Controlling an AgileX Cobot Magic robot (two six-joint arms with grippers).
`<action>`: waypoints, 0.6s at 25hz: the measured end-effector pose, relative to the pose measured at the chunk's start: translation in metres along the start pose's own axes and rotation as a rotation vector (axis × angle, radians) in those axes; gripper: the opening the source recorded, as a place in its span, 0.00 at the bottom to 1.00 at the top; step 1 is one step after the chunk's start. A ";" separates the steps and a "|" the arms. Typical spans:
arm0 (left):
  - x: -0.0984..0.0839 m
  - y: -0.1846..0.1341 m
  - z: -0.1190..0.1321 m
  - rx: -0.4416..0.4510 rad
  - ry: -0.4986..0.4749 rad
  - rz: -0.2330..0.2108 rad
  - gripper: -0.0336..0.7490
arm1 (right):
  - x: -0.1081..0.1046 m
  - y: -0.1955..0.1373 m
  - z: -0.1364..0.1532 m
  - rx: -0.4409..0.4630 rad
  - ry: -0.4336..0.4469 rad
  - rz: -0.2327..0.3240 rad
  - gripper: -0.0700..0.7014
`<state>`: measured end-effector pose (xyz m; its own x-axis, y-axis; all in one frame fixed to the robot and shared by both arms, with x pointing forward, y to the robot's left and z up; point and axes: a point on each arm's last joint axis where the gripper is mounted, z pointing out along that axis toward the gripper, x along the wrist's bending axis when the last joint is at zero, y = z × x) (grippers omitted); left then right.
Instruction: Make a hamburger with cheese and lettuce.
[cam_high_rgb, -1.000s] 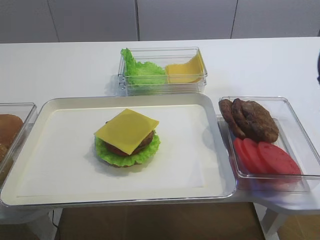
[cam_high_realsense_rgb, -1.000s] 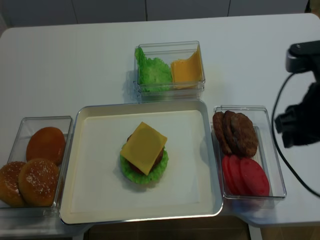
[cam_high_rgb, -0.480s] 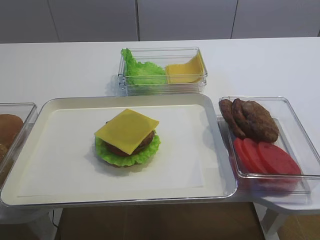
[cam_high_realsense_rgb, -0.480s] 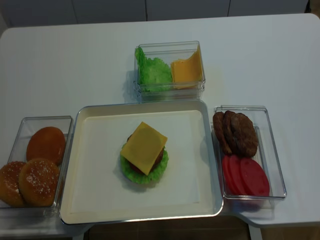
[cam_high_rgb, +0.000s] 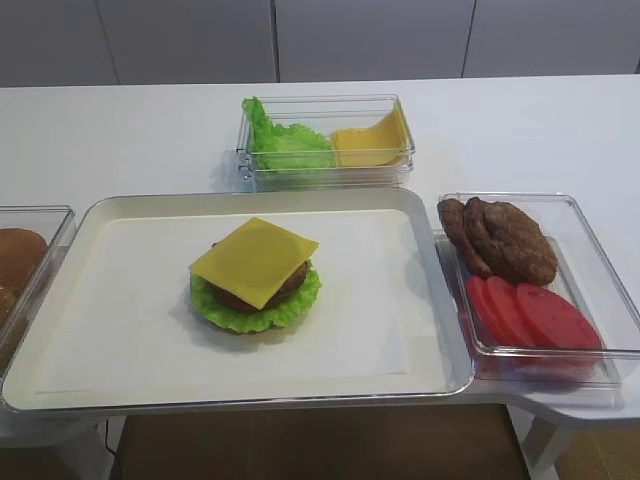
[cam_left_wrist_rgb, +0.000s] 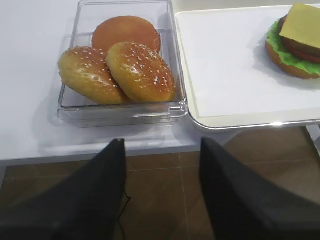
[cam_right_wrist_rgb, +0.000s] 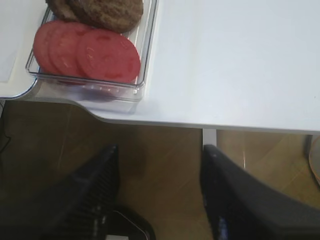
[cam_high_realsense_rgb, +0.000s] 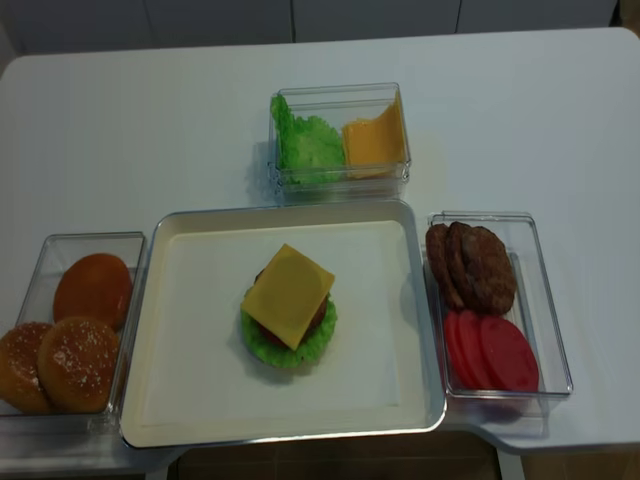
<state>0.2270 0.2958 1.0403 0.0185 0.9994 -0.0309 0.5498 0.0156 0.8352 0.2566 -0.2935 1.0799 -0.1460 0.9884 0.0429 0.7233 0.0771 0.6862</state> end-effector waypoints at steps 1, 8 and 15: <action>0.000 0.000 0.000 0.000 0.000 0.000 0.50 | 0.000 -0.005 0.000 -0.009 0.000 0.000 0.61; 0.000 0.000 0.000 0.000 0.000 0.000 0.50 | -0.002 -0.035 0.010 -0.038 0.001 -0.025 0.61; 0.000 0.000 0.000 0.000 0.000 0.000 0.50 | -0.002 -0.046 0.004 -0.104 0.001 -0.065 0.61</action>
<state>0.2270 0.2958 1.0403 0.0185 0.9994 -0.0309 0.5498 0.0156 0.8352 0.2269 -0.2982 1.0453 -0.1907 0.9817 -0.0036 0.6381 0.1267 0.7595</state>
